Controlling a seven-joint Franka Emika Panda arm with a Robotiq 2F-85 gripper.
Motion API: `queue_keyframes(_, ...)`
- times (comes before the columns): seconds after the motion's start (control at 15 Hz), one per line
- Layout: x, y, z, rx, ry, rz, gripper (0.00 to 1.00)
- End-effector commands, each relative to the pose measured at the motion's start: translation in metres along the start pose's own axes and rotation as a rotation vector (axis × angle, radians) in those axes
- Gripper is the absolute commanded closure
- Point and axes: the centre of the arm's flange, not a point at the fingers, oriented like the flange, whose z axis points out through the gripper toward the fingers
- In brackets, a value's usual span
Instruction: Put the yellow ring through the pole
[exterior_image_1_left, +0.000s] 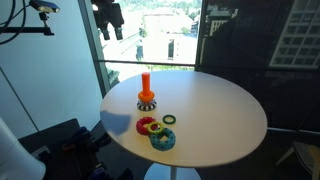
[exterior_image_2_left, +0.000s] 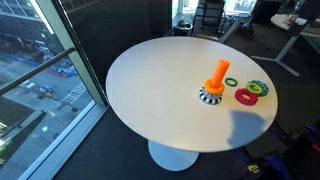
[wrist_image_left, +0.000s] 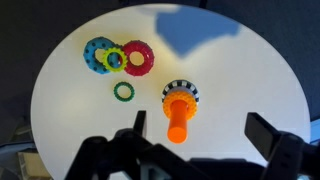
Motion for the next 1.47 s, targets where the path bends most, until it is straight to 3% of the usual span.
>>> queue_keyframes(0.0, 0.011, 0.006, -0.013, 0.027, 0.002, 0.024, 0.0)
queue_keyframes(0.27, 0.029, 0.022, -0.019, 0.062, -0.023, 0.069, 0.0)
queue_keyframes(0.6, 0.049, 0.065, -0.001, 0.092, -0.128, 0.154, 0.0)
queue_keyframes(1.07, 0.062, 0.119, 0.066, 0.111, -0.205, 0.277, 0.0)
queue_keyframes(1.4, 0.078, 0.127, 0.117, 0.096, -0.156, 0.355, 0.0)
